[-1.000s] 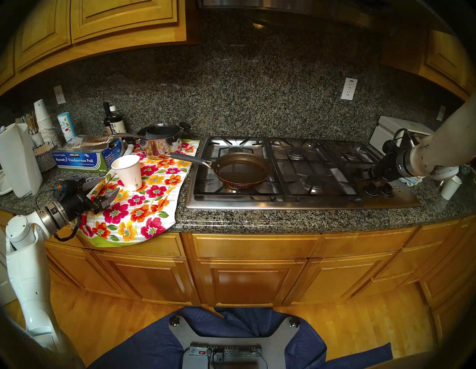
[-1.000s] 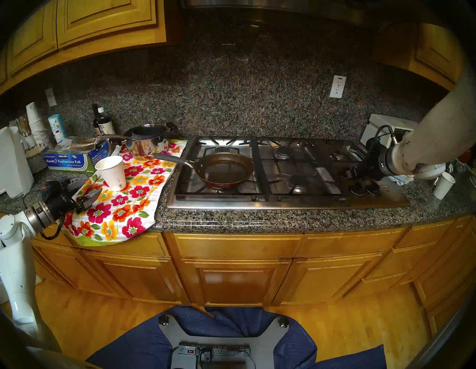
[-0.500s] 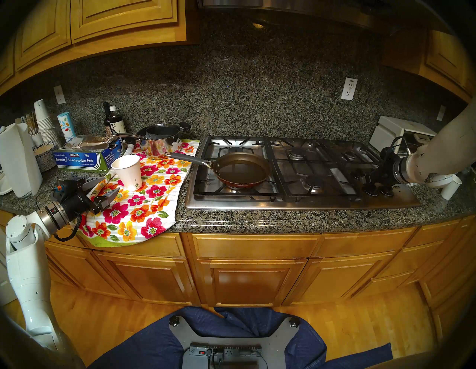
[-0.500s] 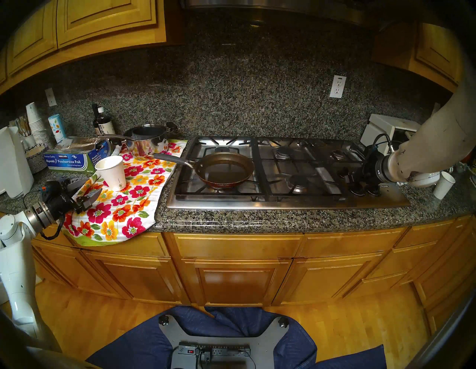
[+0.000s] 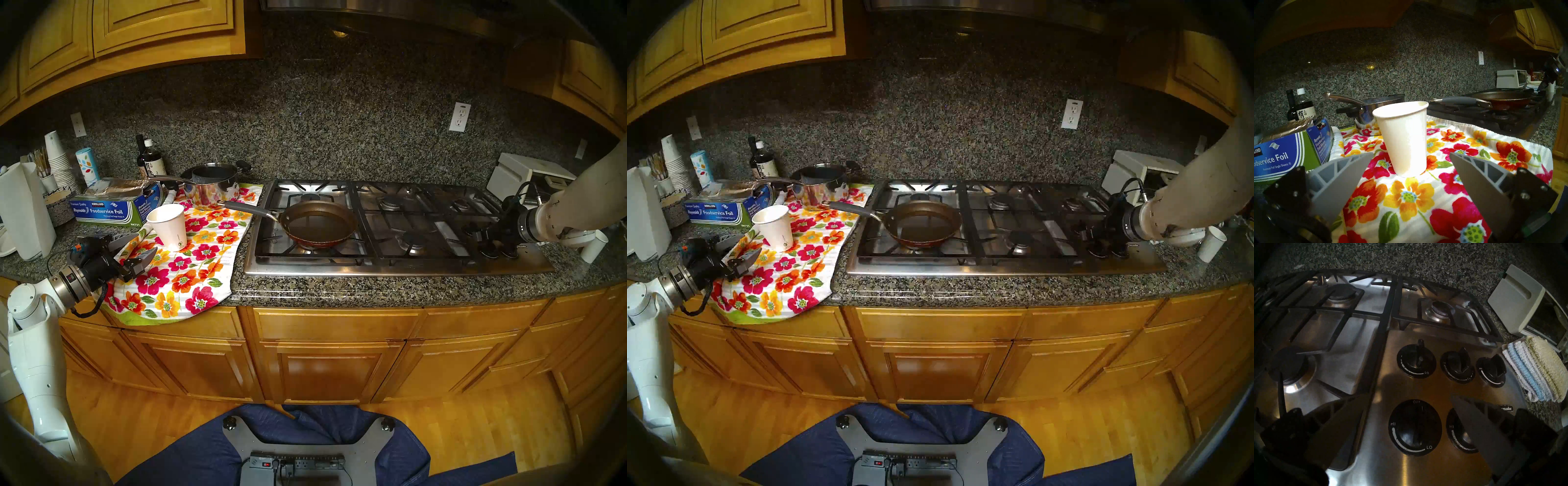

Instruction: Pick up the water cup, pour water into the pot, turn on the stove

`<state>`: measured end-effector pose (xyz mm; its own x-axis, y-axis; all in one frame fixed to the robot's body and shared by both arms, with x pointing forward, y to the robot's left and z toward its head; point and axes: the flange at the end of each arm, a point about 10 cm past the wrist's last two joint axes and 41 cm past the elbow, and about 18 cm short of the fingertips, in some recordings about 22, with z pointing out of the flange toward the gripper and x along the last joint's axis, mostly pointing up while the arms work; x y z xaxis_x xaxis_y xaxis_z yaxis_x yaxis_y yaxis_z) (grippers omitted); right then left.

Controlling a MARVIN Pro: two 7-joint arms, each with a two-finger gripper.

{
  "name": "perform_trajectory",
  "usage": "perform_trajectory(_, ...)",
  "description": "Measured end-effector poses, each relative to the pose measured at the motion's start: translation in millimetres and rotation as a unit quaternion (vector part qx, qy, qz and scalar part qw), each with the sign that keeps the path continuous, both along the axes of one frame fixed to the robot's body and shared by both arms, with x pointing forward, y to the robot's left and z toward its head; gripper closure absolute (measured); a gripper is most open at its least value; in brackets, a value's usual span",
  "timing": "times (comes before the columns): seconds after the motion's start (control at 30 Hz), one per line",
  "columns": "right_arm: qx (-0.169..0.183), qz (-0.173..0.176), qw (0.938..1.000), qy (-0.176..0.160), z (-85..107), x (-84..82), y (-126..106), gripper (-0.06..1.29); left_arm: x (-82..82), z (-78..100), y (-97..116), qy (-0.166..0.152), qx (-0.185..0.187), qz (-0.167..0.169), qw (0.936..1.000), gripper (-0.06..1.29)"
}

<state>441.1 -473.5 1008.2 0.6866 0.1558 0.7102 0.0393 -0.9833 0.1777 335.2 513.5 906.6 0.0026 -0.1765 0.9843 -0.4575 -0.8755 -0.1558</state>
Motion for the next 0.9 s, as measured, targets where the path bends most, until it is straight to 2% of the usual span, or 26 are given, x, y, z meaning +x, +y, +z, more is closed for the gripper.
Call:
perform_trajectory(0.57,0.009,-0.008,0.9999,0.010,-16.6,1.4,-5.8,-0.01,0.0,0.0,0.0,0.000,0.000,0.000,1.0000,0.02)
perform_trajectory(0.83,0.005,-0.015,0.9998,0.007,-17.5,2.2,-11.3,0.01,0.0,0.1,0.0,0.000,0.000,0.000,1.0000,0.02)
perform_trajectory(0.9,0.007,-0.015,0.9998,0.006,-17.7,2.3,-11.6,0.57,0.0,0.1,0.0,0.000,0.000,0.000,1.0000,0.02)
